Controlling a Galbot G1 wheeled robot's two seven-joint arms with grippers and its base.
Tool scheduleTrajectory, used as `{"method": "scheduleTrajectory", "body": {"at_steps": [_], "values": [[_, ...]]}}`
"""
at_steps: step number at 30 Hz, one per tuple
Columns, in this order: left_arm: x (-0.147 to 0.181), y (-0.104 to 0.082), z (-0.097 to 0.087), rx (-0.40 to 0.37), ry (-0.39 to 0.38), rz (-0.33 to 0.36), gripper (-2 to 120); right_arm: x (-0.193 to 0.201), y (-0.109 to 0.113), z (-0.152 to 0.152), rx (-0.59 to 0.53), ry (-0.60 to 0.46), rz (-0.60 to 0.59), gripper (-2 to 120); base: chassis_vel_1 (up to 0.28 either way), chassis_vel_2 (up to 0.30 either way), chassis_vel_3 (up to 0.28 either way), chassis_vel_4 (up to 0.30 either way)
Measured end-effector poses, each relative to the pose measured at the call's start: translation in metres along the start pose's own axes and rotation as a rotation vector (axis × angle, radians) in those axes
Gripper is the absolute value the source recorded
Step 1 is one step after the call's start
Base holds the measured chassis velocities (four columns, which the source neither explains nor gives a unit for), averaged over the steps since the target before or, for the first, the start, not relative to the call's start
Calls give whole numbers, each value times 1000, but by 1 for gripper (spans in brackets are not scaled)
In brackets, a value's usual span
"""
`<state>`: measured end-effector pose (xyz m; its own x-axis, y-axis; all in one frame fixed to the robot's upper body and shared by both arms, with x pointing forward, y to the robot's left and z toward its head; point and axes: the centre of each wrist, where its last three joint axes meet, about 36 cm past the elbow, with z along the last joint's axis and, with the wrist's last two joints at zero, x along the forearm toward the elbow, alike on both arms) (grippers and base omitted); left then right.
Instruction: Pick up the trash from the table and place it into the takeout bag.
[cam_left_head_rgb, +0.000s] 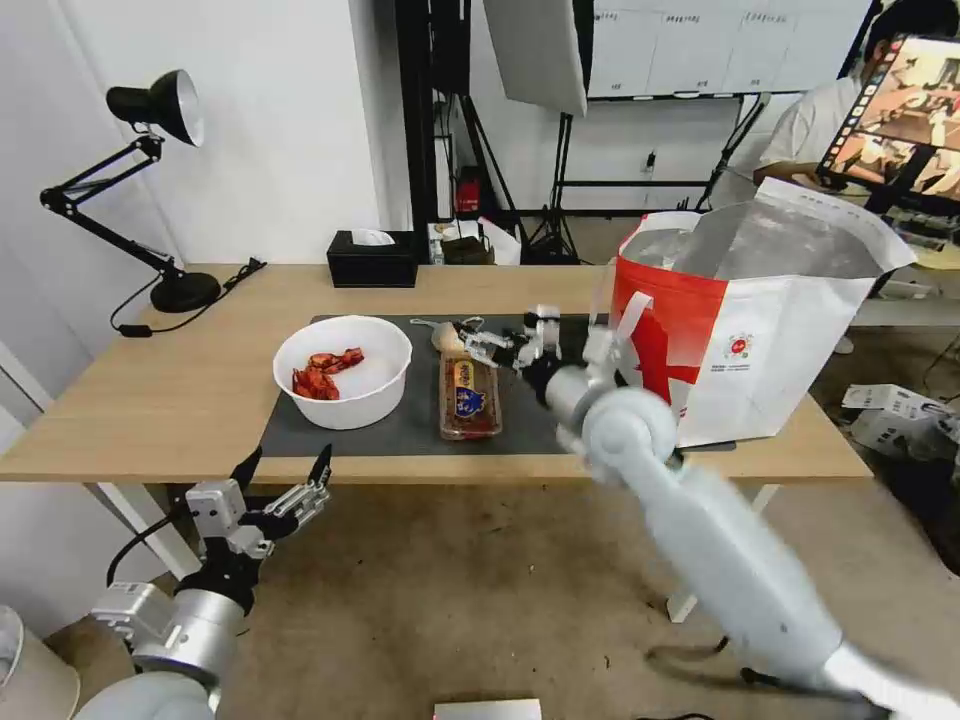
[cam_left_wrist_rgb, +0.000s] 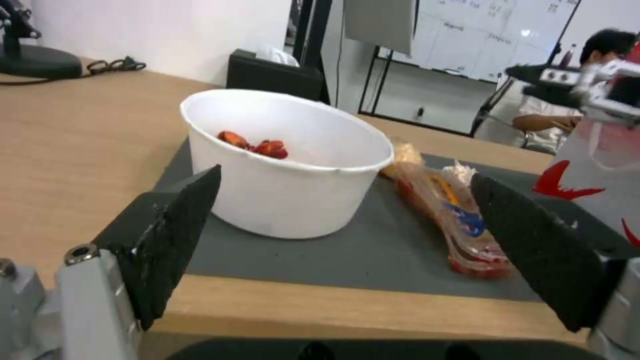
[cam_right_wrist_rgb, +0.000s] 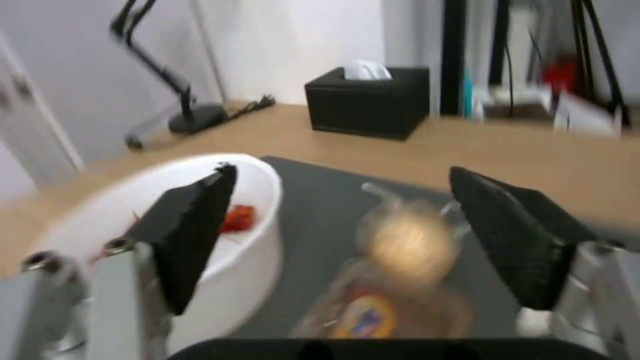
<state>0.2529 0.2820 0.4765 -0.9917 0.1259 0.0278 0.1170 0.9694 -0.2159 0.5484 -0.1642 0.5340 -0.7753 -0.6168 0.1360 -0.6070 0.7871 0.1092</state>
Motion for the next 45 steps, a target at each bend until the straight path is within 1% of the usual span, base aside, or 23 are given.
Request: {"method": "scheduleTrajectory", "body": {"at_steps": [1, 4, 5, 8, 9, 12, 13, 15, 16, 18, 20, 21, 22, 24, 25, 27, 28, 34, 36, 38, 41, 42, 45], "values": [[0, 0, 0, 0, 0, 0, 100, 0, 0, 0, 0, 0, 0, 79, 0, 0, 0, 0], [-2, -1, -2, 18, 8, 20, 100, -16, -33, -1, 142, 26, -73, 65, 0, 0, 0, 0], [-2, -1, -2, 18, 8, 20, 100, -16, -33, -1, 142, 26, -73, 65, 0, 0, 0, 0], [-4, -3, -7, 48, 20, 46, 100, -35, -55, 5, 215, 42, -142, 52, 0, 0, 0, 0], [-4, -3, -7, 48, 20, 46, 100, -35, -55, 5, 215, 42, -142, 52, 0, 0, 0, 0], [-8, -5, -13, 108, 44, 81, 100, -57, -72, 13, 260, 48, -236, 37, 0, 0, 0, 0], [-8, -5, -13, 108, 44, 81, 100, -57, -72, 13, 260, 48, -236, 37, 0, 0, 0, 0], [-12, -7, -15, 159, 67, 106, 100, -68, -83, 15, 289, 83, -297, 26, 0, 0, 0, 0], [-12, -7, -15, 159, 67, 106, 100, -68, -83, 15, 289, 83, -297, 26, 0, 0, 0, 0], [-17, -8, -16, 234, 88, 144, 100, -75, -89, 19, 300, 114, -329, 17, 0, 0, 0, 0], [-24, -11, -18, 344, 114, 189, 100, -79, -92, 22, 304, 136, -345, 7, 0, 0, 0, 0], [-24, -11, -18, 344, 114, 189, 100, -79, -92, 22, 304, 136, -345, 7, 0, 0, 0, 0], [-29, -12, -20, 425, 134, 220, 100, -81, -94, 22, 306, 144, -347, 2, 0, 0, 0, 0], [-36, -12, -27, 567, 177, 275, 100, -84, -95, 24, 306, 154, -349, 0, 0, 0, 0, 0], [-36, -12, -27, 567, 177, 275, 100, -84, -95, 24, 306, 154, -349, 0, 0, 0, 0, 0], [-46, -10, -36, 739, 240, 330, 100, -92, -92, 30, 307, 173, -365, 0, 0, 0, 0, 0], [-52, -8, -36, 776, 262, 341, 100, -96, -89, 33, 310, 184, -376, 0, 0, 0, 0, 0], [-75, 0, -28, 802, 320, 355, 100, -102, -85, 37, 327, 202, -385, 0, 0, 0, 0, 0], [-91, 7, -22, 802, 336, 350, 100, -103, -85, 37, 341, 209, -375, 0, 0, 0, 0, 0], [-97, 9, -20, 800, 339, 347, 100, -103, -85, 37, 349, 211, -370, 0, 0, 0, 0, 0], [-120, 13, -16, 786, 347, 345, 100, -103, -85, 33, 359, 204, -355, 0, 0, 0, 0, 0], [-120, 13, -16, 786, 347, 345, 100, -103, -85, 33, 359, 204, -355, 0, 0, 0, 0, 0], [-142, 13, -15, 771, 353, 341, 100, -102, -86, 32, 360, 197, -337, 0, 0, 0, 0, 0]]}}
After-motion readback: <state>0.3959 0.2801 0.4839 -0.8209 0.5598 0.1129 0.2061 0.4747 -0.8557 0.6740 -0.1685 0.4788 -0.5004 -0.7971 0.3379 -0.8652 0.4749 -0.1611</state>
